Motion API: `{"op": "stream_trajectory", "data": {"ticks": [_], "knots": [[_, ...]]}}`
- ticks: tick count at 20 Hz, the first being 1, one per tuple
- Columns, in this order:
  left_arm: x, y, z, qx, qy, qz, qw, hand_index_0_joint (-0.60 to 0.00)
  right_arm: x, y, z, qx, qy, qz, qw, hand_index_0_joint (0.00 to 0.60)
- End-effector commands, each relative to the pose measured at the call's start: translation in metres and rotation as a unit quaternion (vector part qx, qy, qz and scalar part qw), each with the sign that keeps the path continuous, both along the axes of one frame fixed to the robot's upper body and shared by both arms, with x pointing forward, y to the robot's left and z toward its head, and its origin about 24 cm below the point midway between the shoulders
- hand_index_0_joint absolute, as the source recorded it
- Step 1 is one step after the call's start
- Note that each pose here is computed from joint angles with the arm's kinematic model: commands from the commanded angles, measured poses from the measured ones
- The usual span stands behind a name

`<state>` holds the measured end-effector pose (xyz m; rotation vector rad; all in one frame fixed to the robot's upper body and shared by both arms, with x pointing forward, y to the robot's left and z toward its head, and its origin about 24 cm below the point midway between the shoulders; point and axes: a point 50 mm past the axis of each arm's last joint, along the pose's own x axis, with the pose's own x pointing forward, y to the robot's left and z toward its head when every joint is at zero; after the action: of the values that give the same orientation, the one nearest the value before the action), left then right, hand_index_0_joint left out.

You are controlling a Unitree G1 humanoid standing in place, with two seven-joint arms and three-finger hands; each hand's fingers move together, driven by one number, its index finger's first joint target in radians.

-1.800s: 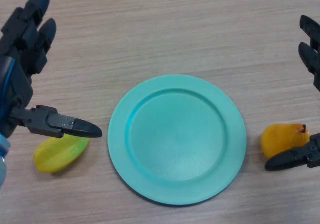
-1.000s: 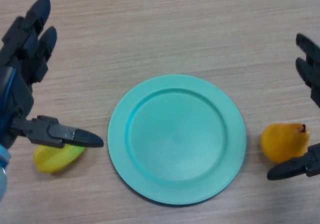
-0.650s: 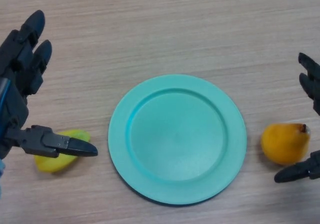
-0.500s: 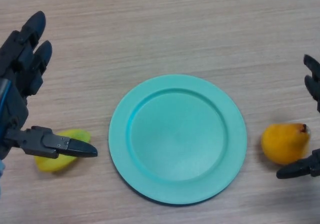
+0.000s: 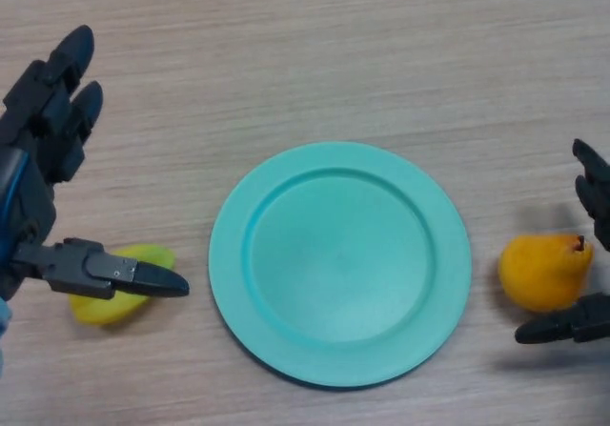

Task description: Pick up the yellow pear and place it on the plate

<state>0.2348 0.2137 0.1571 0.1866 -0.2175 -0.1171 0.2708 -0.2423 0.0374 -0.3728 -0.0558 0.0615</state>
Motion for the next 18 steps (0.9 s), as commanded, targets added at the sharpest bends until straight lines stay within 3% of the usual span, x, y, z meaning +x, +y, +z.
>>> {"op": "stream_trajectory", "data": {"ticks": [1, 3, 5, 6, 8, 13, 18], "knots": [[-0.008, 0.005, 0.030, 0.039, -0.090, -0.001, 0.995, 0.000, 0.005, -0.013, 0.038, -0.028, -0.124, -0.021, 0.9916, 0.000], [-0.008, 0.008, 0.030, 0.039, -0.086, 0.001, 0.996, 0.000, 0.006, -0.011, 0.032, -0.023, -0.117, -0.029, 0.9924, 0.000], [-0.008, 0.009, 0.030, 0.040, -0.087, 0.002, 0.995, 0.000, 0.007, -0.010, 0.031, -0.020, -0.115, -0.033, 0.9926, 0.199], [-0.008, 0.010, 0.030, 0.041, -0.088, 0.003, 0.995, 0.000, 0.008, -0.010, 0.029, -0.018, -0.115, -0.037, 0.9925, 0.349], [-0.009, 0.012, 0.030, 0.040, -0.091, 0.007, 0.995, 0.000, 0.011, -0.011, 0.028, 0.016, -0.114, -0.066, 0.9912, 0.581], [-0.012, 0.014, 0.030, 0.031, -0.089, 0.007, 0.996, 0.000, 0.010, -0.008, 0.027, 0.076, -0.090, -0.070, 0.9905, 0.600], [-0.014, 0.013, 0.028, 0.026, -0.081, 0.006, 0.996, 0.000, 0.012, 0.005, 0.060, 0.115, -0.100, -0.054, 0.9869, 0.600]]}}
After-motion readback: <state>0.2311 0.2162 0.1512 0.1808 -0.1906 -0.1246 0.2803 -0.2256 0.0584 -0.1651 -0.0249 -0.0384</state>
